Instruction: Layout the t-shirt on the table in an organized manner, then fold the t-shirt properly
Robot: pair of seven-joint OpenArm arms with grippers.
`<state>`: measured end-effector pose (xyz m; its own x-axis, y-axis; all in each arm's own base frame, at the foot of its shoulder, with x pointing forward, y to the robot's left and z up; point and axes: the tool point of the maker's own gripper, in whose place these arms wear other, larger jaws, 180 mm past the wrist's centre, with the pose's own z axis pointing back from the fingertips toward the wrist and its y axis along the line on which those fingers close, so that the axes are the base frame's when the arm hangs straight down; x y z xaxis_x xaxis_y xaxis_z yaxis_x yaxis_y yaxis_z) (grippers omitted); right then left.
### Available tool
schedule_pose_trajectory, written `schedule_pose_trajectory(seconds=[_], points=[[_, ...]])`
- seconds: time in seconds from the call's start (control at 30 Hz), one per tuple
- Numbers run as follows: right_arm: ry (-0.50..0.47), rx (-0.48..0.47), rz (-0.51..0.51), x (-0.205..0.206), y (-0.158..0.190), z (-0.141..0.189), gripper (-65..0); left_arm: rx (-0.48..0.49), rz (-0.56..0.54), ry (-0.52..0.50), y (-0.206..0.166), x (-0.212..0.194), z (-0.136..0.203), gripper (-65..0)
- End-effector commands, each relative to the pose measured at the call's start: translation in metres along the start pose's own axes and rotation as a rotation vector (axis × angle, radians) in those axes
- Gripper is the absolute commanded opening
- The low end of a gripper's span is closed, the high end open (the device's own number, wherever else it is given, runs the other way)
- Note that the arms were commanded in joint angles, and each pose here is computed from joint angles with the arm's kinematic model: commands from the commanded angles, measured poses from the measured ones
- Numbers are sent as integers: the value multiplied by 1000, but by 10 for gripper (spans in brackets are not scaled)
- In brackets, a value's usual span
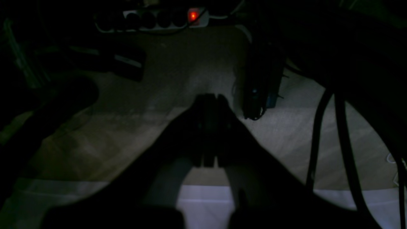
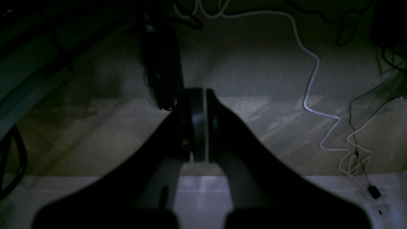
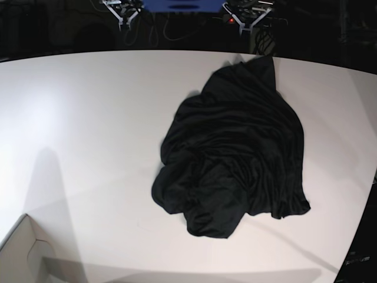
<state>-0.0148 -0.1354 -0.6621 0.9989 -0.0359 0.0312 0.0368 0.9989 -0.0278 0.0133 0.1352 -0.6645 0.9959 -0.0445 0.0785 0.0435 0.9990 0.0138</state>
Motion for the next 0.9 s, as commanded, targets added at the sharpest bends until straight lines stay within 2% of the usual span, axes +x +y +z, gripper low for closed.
schedule_pose_trajectory(seconds=[0.0, 0.3, 0.87], points=[[-1, 14, -6, -2, 3, 0, -650, 5, -2, -2, 0, 0, 0, -650], [-7, 17, -8, 2, 5, 0, -650, 4, 4, 14, -1, -10, 1, -650], [-1, 17, -8, -2, 5, 0, -650, 7, 4, 4, 1, -6, 1, -650]])
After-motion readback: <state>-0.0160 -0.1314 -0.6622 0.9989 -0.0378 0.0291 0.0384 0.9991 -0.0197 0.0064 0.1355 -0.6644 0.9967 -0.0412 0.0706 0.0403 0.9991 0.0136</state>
